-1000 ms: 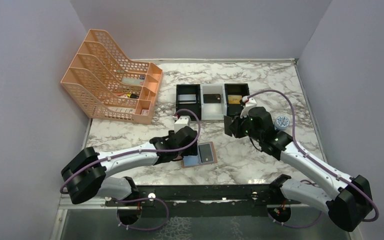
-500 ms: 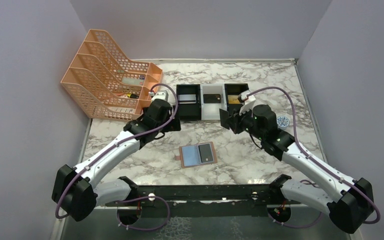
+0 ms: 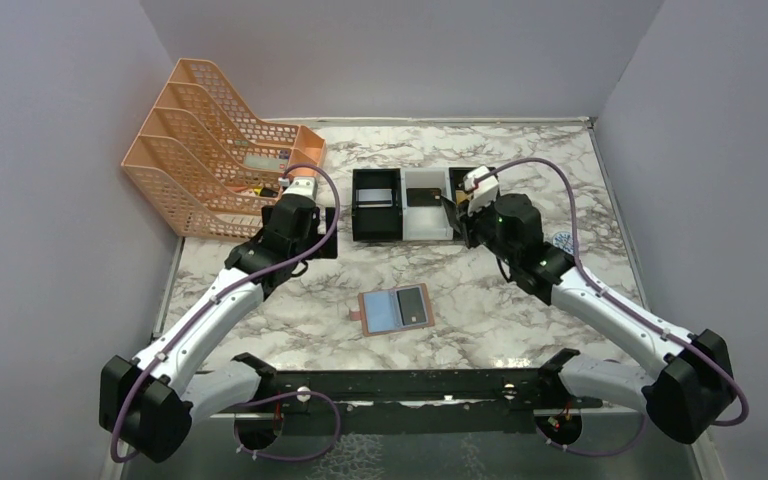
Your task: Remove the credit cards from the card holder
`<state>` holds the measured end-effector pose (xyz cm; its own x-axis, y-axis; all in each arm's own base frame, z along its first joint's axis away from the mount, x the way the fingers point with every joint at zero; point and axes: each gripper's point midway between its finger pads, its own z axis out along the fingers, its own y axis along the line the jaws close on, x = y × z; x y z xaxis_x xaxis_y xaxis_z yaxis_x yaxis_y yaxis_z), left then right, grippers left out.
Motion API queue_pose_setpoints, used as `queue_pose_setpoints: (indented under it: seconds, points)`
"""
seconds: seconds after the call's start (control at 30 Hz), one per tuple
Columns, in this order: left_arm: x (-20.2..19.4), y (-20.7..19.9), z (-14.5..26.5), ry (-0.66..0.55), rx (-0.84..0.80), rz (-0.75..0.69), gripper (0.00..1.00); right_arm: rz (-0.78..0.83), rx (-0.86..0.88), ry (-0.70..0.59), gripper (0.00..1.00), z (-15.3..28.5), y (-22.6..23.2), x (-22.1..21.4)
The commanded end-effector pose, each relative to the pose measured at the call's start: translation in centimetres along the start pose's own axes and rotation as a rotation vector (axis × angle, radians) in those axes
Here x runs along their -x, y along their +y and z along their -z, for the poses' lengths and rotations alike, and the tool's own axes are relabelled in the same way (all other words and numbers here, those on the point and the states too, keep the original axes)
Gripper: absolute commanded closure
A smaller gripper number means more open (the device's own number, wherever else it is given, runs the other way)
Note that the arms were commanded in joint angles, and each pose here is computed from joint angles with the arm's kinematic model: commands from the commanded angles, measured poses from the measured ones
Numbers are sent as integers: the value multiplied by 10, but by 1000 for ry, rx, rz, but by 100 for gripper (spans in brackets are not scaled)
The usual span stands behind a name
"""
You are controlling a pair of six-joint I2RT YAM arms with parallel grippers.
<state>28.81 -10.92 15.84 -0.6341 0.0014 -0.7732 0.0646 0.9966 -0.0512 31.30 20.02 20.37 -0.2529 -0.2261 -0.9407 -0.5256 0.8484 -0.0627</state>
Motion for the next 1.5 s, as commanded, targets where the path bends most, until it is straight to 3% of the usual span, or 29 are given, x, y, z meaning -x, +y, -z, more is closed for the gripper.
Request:
queue_pose_setpoints:
  seconds: [0.0,0.1,0.37,1.47]
  points:
    - [0,13,6,-36,44,-20,1,133,-73,-131,99,-10,-18,41]
    - [2,11,8,-44,36,-7,1,233,-26,-177,99,-23,-10,52]
    - [2,21,11,-55,71,-18,1,481,-101,-79,99,-72,-23,46]
    - [-2,24,9,-35,86,-35,1,602,-154,96,99,-173,-30,-25]
